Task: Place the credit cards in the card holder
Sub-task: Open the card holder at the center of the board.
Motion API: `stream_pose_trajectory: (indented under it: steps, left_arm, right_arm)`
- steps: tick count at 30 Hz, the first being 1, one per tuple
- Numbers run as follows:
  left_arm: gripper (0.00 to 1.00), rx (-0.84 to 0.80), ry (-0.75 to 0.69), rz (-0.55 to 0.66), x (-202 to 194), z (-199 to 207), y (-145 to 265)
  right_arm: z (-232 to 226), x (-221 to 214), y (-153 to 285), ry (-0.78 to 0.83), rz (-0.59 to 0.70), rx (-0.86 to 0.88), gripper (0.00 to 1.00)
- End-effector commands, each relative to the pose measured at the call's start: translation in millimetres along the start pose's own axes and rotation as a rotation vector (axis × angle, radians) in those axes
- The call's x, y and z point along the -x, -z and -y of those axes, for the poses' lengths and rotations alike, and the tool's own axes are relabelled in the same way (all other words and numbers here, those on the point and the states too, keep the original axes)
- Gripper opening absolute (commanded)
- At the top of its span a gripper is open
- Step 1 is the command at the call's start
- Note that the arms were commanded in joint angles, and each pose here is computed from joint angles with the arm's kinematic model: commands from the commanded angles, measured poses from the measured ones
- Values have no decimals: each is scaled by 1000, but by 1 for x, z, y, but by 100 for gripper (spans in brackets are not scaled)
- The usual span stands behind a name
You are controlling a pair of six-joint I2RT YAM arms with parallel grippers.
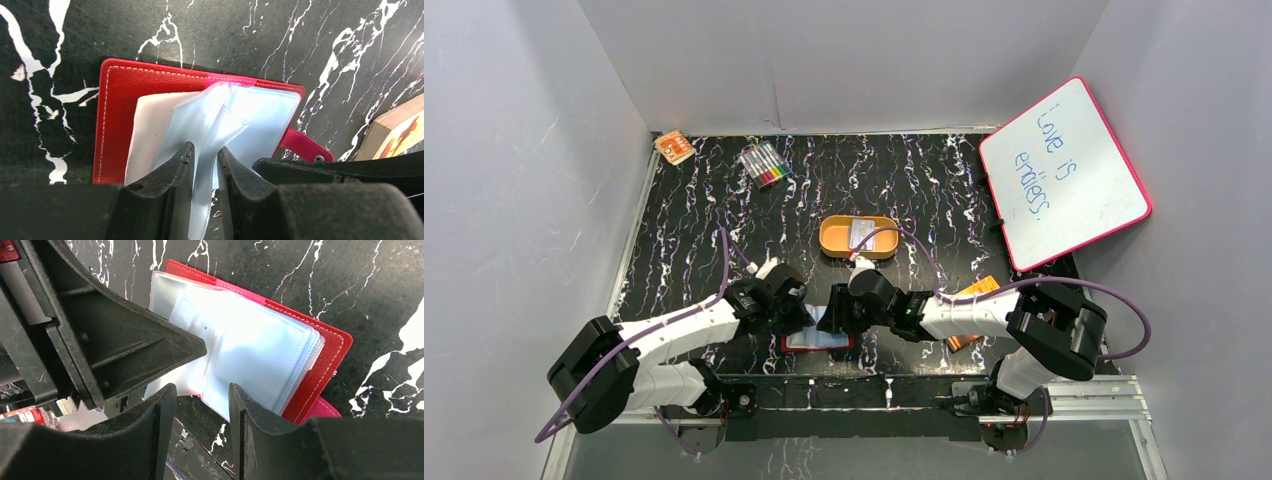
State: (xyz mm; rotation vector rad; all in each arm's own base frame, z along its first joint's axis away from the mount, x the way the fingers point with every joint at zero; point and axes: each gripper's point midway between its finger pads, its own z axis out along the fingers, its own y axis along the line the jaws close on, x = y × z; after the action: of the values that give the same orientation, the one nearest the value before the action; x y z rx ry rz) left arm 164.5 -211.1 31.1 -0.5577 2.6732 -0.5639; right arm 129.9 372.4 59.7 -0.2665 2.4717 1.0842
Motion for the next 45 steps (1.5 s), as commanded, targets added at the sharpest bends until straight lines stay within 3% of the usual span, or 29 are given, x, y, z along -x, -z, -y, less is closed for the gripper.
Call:
stream_pose_trajectory:
  steps: [1,11,31,41,45]
  left_arm:
    - [24,-2,-16,34,7,0,9]
    - [24,-41,-12,72,13,3,20]
    - [10,-62,4,101,17,0,27]
    - [32,-37,-6,90,13,-7,24]
    - [35,2,-19,108,17,-14,25]
  right_arm:
    - [0,1,-1,-25,-4,7,51]
    - [11,-1,-2,-39,-17,-28,47]
    - [11,2,-3,0,-25,-45,46]
    - [13,1,-7,5,-37,-56,46]
    - [13,1,-6,9,-40,-65,46]
